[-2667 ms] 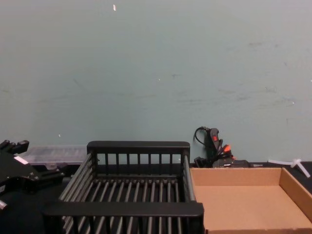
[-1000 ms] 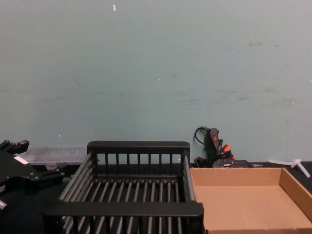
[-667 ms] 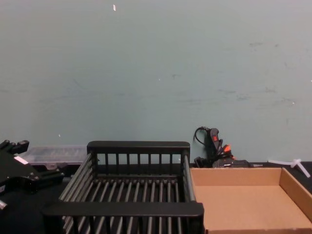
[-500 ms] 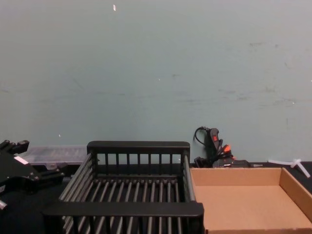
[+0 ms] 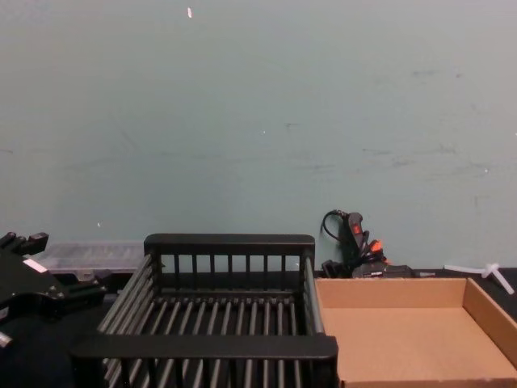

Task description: Pick up the white tape and place it into the black box , Pick up the silver tape and place it into the brown box.

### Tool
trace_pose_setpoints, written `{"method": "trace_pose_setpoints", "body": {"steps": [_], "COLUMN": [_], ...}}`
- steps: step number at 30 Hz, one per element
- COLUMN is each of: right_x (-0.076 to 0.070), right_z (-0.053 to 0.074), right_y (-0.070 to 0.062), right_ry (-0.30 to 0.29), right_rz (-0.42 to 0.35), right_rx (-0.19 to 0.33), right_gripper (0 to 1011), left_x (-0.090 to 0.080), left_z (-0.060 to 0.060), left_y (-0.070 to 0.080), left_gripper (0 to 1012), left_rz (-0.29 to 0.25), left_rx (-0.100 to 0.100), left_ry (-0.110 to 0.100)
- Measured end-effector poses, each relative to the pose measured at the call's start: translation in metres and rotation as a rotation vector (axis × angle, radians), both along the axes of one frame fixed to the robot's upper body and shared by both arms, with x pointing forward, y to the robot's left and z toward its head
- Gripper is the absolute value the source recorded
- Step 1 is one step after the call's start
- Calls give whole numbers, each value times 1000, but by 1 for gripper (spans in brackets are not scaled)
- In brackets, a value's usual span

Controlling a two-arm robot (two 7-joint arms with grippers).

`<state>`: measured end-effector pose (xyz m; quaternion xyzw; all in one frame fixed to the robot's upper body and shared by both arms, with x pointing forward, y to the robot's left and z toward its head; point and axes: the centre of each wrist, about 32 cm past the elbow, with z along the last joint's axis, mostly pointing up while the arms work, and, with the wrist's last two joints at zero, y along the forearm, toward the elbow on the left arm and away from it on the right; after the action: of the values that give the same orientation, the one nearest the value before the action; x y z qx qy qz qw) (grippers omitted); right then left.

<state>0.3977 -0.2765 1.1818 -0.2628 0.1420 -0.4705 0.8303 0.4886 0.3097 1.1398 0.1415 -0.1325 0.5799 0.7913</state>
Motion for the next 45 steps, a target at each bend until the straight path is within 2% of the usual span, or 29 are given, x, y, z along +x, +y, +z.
{"method": "trace_pose_setpoints", "body": {"steps": [12,23,33,45], "right_x": [0,14,43,84], "right_z": [17,31,38,34], "right_y": [-2,-3,-1,1], "right_ry": [-79,-190,-264,-287], "right_rz": [5,3,3,-14], "right_rx": [29,38,28,16], "right_gripper": [144,144,144,144], "left_x": [0,0,0,0], "left_z": [0,0,0,0], "left_y": [0,0,0,0], "left_gripper": [1001,1001,1001,1001], "left_rz": [0,0,0,0], "left_rx": [0,0,0,0], "left_ry": [0,0,0,0]}}
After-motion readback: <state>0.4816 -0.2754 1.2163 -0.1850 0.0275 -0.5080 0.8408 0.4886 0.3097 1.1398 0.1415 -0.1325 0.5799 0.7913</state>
